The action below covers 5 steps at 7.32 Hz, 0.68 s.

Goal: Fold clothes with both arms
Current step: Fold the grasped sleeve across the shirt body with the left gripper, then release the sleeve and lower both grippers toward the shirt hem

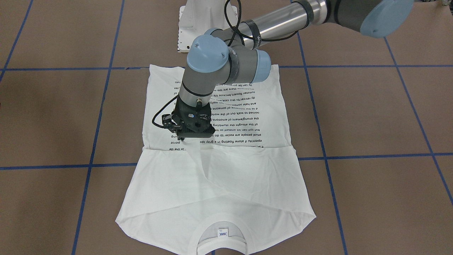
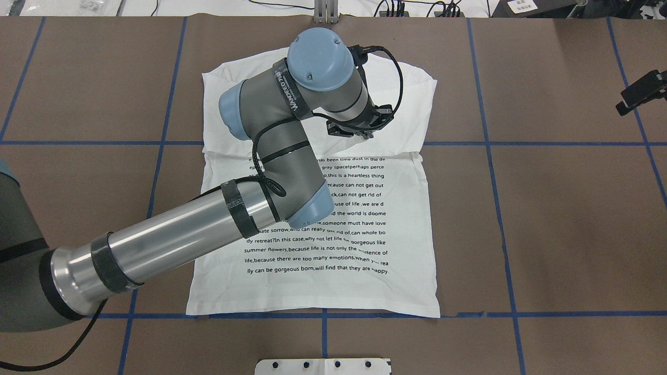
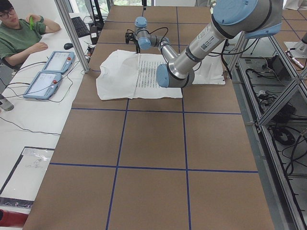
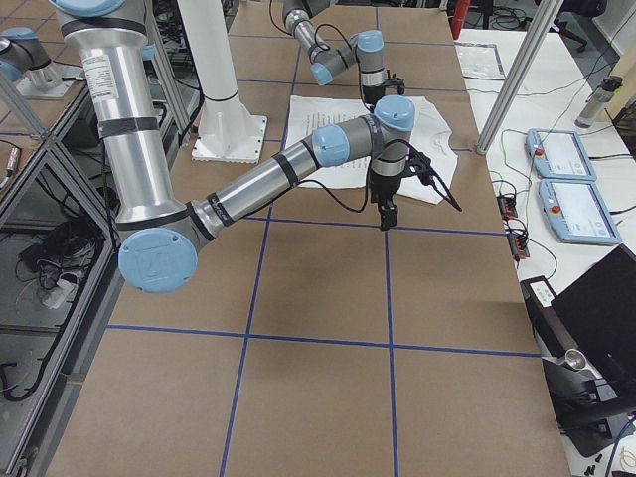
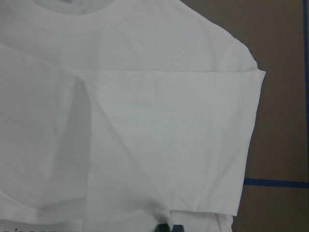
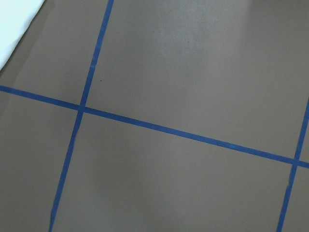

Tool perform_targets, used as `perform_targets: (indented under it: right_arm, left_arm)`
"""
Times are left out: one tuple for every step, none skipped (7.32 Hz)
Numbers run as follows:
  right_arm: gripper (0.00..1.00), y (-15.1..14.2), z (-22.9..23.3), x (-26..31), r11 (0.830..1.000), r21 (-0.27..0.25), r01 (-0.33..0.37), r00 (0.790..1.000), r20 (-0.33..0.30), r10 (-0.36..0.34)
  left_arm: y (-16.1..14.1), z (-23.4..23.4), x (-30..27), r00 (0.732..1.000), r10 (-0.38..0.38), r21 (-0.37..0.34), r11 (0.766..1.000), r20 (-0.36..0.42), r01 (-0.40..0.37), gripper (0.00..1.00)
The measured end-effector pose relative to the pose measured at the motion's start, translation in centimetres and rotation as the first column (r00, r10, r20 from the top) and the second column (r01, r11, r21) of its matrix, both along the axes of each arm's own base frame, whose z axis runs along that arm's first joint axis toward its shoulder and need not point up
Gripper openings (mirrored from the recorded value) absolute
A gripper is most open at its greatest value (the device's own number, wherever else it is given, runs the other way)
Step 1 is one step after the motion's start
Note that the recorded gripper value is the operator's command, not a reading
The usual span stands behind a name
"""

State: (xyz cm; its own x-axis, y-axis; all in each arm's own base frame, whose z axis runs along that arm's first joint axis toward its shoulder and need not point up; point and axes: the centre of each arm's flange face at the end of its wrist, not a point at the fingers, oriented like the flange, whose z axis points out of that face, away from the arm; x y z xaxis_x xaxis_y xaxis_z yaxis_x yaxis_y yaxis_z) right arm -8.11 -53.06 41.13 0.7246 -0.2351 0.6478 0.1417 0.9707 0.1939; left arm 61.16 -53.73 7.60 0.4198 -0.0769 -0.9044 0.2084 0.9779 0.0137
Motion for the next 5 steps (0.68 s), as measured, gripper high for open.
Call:
perform_targets:
  right_arm:
    - [1.00,-0.1,0.1,-0.1,1.000,-0.001,0.000,1.000,0.000,0.000]
    - [1.00,-0.2,0.1,-0.2,1.000,-0.005,0.000,1.000,0.000,0.000]
    - [1.00,-0.6,-0.3,-0.5,1.000,-0.008,-0.007,1.000,0.003,0.007]
    - [1.00,-1.3,-1.4,-1.3,1.000,-0.013,-0.024,1.000,0.011,0.024]
    - [1.00,-1.8,-2.5,-2.3,0.999,-0.025,-0.039,0.999,0.018,0.040]
  left_arm:
    - [0.6,-0.7,0.5,1.000,0.008,0.002,1.000,-0.011,-0.008,1.00]
    - [1.1,-1.7,0.8,1.000,0.019,0.009,1.000,-0.021,-0.019,1.00]
    - [1.3,-2.0,0.8,0.999,0.034,0.018,0.999,-0.015,-0.033,1.00]
    - [1.4,-2.0,0.3,0.998,0.058,0.037,0.998,0.012,-0.059,1.00]
    - [1.5,-1.7,-1.3,0.996,0.081,0.059,0.995,0.048,-0.084,1.00]
